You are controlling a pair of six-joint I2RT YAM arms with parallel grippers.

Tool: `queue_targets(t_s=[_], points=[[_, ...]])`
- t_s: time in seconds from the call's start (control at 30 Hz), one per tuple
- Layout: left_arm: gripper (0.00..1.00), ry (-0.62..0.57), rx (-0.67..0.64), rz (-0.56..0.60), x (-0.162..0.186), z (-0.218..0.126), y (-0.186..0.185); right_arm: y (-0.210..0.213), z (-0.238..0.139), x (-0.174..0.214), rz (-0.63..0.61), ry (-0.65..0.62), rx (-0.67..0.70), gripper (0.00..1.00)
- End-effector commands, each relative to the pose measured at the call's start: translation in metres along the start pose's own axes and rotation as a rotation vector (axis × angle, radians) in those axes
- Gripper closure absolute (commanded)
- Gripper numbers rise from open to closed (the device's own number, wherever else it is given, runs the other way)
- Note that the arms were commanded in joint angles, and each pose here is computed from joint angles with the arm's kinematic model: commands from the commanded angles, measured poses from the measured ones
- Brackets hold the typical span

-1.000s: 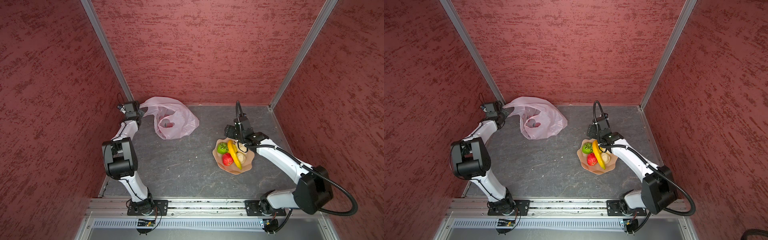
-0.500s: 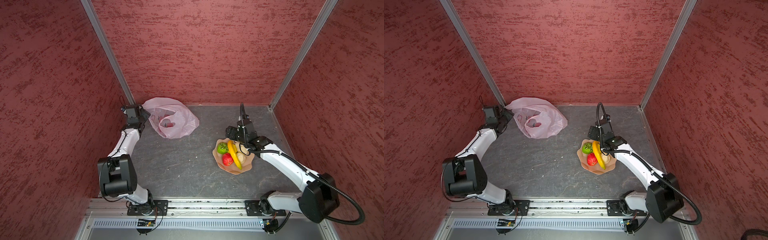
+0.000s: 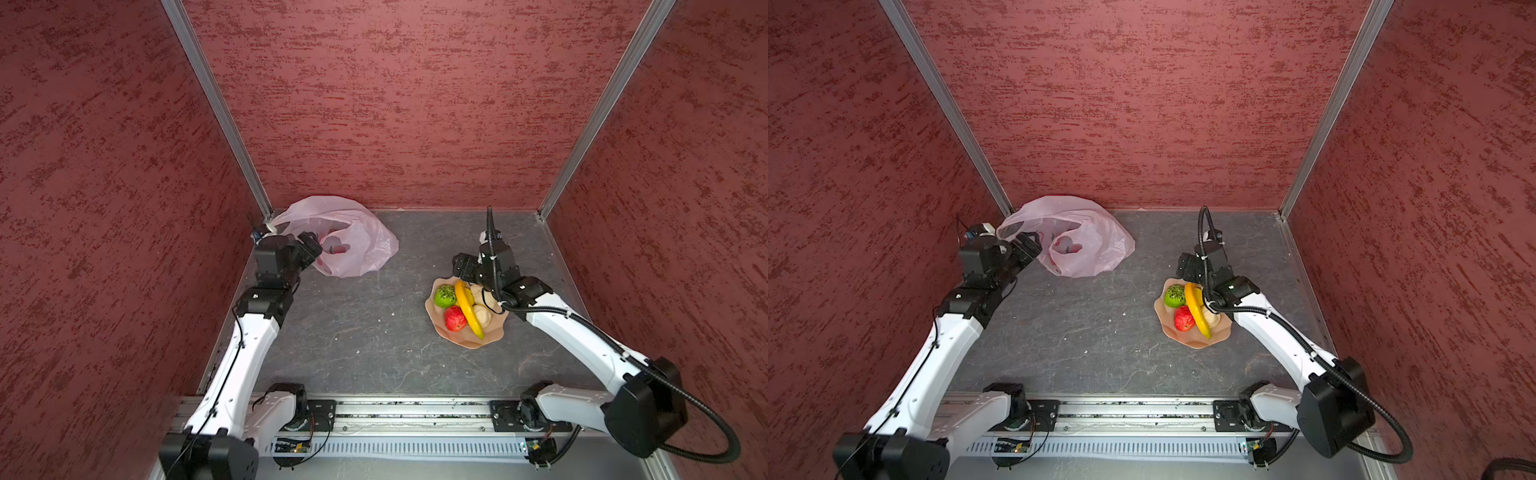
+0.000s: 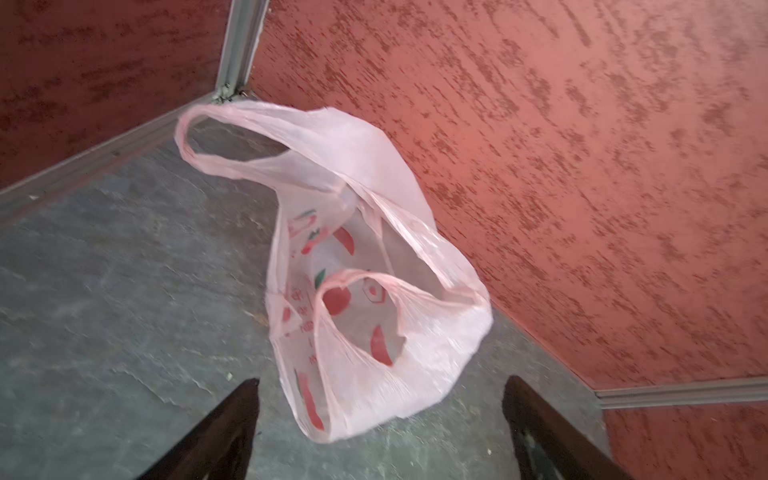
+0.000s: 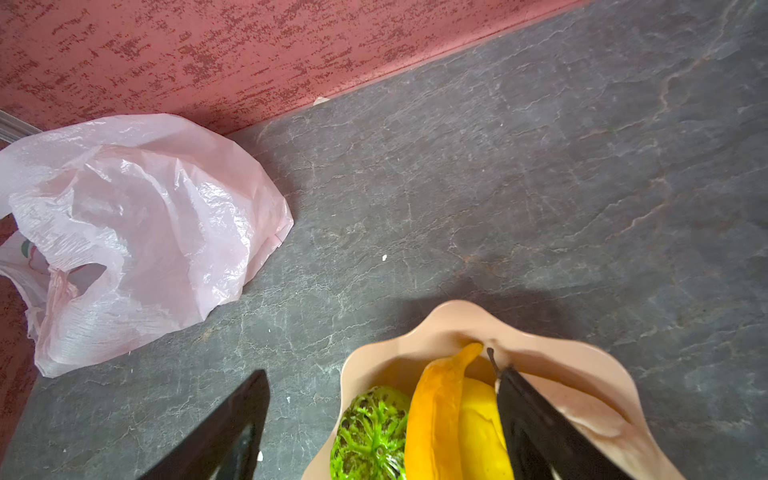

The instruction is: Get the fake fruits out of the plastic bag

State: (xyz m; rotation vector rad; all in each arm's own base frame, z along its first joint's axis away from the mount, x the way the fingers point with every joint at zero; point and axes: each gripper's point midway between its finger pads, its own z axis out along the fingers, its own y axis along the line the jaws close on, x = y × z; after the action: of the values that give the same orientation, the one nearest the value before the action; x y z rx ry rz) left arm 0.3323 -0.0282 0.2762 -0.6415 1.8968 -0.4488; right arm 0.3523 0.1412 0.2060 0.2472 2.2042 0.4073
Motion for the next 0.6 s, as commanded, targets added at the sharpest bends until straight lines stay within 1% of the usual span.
queue_targets(t_s=[0.0,0.1,0.17,0.37,0.47,0.57], points=[[0.00,0.067,-0.077,0.100,0.046,-0.016,0.020,-0.018,-0.009,0.005,-0.016,-0.008,0.050,0.14],[0.00,0.110,-0.067,0.170,0.076,-0.028,0.022,-0.033,-0.017,0.012,-0.019,-0.003,0.093,0.16],[0.00,0.131,-0.064,0.215,0.090,-0.035,0.022,-0.046,-0.020,0.018,-0.012,0.010,0.133,0.20],[0.00,0.155,0.004,0.318,0.122,-0.050,0.006,-0.098,-0.025,0.030,0.065,0.048,0.251,0.58],[0.00,0.145,0.020,0.349,0.129,-0.054,-0.002,-0.124,-0.027,0.032,0.126,0.062,0.303,0.70],[0.00,0.143,0.040,0.369,0.134,-0.054,-0.011,-0.150,-0.030,0.035,0.193,0.067,0.363,0.77]])
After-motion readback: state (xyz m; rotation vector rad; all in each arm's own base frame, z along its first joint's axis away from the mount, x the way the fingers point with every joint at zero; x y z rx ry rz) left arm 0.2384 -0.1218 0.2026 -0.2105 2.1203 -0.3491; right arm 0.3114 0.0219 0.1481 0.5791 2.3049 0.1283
